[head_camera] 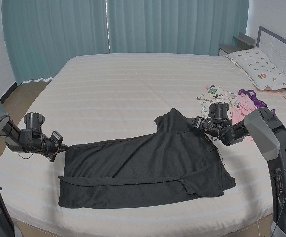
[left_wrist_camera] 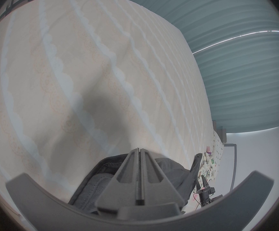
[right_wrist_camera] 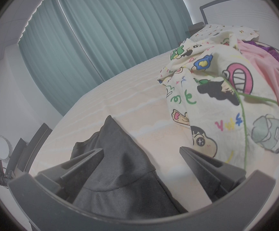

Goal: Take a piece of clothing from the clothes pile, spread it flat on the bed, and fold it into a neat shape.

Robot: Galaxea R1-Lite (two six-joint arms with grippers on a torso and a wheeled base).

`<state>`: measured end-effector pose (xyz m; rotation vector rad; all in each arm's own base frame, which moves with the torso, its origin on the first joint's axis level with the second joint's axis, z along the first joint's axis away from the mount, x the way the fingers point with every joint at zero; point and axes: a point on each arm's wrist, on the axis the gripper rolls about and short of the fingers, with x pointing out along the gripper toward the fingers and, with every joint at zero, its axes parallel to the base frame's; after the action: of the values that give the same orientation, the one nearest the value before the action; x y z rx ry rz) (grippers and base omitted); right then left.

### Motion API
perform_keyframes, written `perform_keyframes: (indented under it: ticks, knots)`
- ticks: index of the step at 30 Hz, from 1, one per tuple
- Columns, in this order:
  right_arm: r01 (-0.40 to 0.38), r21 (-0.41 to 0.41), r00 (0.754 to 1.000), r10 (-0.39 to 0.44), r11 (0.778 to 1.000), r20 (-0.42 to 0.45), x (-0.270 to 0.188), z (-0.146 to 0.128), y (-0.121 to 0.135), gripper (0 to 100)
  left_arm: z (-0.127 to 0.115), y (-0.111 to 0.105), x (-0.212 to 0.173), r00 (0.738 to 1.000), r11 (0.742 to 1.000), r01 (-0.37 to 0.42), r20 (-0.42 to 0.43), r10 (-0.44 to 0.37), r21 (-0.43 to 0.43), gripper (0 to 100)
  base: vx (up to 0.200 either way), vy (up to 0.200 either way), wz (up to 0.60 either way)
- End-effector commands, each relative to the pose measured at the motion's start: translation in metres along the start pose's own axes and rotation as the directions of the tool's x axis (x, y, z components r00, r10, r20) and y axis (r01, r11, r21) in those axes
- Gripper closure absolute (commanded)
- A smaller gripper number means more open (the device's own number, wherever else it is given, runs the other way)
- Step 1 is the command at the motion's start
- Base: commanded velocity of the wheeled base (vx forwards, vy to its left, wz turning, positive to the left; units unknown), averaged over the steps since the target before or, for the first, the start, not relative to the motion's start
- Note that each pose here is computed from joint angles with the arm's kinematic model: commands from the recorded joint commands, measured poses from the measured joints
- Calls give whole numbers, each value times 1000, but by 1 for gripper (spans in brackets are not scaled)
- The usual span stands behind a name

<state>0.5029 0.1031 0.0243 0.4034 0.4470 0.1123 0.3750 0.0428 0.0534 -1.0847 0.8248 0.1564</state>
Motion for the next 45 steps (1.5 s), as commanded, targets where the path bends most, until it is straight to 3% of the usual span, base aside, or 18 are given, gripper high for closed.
perform_keyframes:
  ticks: [1,7,8,20,24,45]
  knots:
    - [-5,6,1000,5,1000,-12,8,-8,-1,0,0,0,-1,1000,1000,1,2,-1,0,100,0,0,0]
    - [-9,6,1000,9,1000,-14,7,-9,1,0,0,0,-1,1000,1000,0,1,0,-1,100,0,0,0]
    - [-11,7,1000,11,1000,-15,6,-9,2,100,0,0,-1,1000,1000,1,2,-1,0,100,0,0,0]
    - [-17,30,1000,16,999,5,0,2,4,100,3,-1,-4,1000,1000,7,12,-7,-1,100,0,0,0]
    - [-23,95,1000,21,995,23,-15,15,9,100,4,-4,-10,1000,1000,19,24,-19,2,100,0,0,0]
    - [-41,109,991,27,993,129,-31,22,-5,100,15,-20,-25,985,993,120,120,-122,19,100,0,0,0]
